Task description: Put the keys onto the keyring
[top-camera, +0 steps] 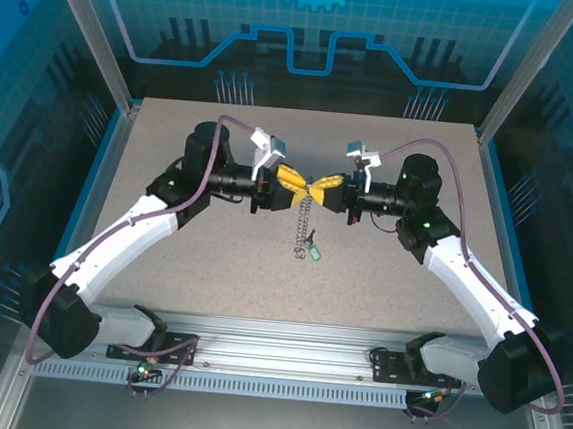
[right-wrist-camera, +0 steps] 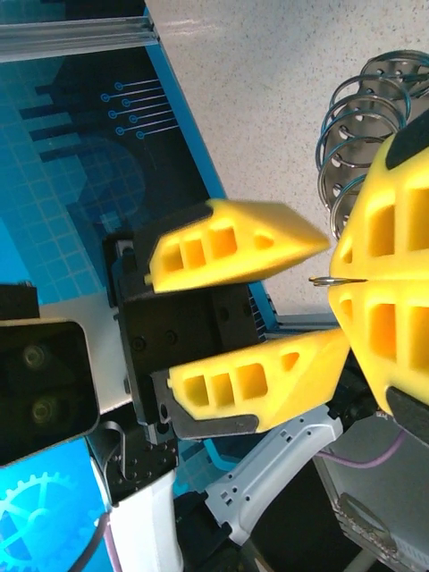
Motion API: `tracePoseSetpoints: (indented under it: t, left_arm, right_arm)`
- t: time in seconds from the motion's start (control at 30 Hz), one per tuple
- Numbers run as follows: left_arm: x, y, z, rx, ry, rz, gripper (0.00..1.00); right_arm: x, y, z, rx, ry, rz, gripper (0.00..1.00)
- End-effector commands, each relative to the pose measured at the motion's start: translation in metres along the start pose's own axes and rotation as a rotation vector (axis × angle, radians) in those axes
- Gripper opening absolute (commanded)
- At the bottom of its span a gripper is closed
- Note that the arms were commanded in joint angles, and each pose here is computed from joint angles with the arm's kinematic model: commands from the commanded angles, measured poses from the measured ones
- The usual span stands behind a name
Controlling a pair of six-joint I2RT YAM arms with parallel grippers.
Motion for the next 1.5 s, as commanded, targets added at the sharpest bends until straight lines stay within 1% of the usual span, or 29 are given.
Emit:
tracePoseSetpoints:
  t: [0.0, 0.17, 0.33, 0.57, 0.9, 1.07, 1.47]
  left_arm:
    - [0.010, -0.012, -0.009, 0.029, 0.000, -0.065, 0.35]
    - [0.004, -0.018, -0.007, 0.049, -0.044, -0.145, 0.35]
    - [0.006, -0.014, -0.003, 0.019, -0.109, -0.204, 0.35]
    - [0.014, -0.012, 0.002, -0.015, -0.145, -0.303, 0.34]
    - [0.016, -0.003, 0.010, -0.057, -0.192, -0.342, 0.32]
    - [0.014, 0.002, 0.010, -0.074, -0.200, -0.334, 0.29]
    - [0.009, 0.011, 0.009, -0.108, -0.215, -0.326, 0.25]
  right_arm:
    - [0.013, -0.007, 0.007, 0.001, -0.048, -0.048, 0.00]
    - [0.018, -0.008, 0.010, 0.011, -0.053, -0.067, 0.00]
    - [0.021, -0.008, 0.010, 0.014, -0.047, -0.093, 0.00]
    - [0.023, -0.008, 0.010, 0.009, -0.041, -0.113, 0.00]
    - [0.023, -0.006, 0.008, 0.007, -0.036, -0.120, 0.00]
    - [0.023, -0.006, 0.006, 0.000, -0.035, -0.123, 0.00]
    - [0.023, -0.004, 0.001, -0.008, -0.028, -0.124, 0.00]
Point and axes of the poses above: each hand's point on the last joint's axis, 136 mm out from that joint toward the fingers, its own y axis out along the fingers, its own z axis along the line the jaws close on, x = y × z, the point moved 1 cm from there along -y, back along the fingers, and after that the axes turned 4 degrees about y, right-handed, at the moved point
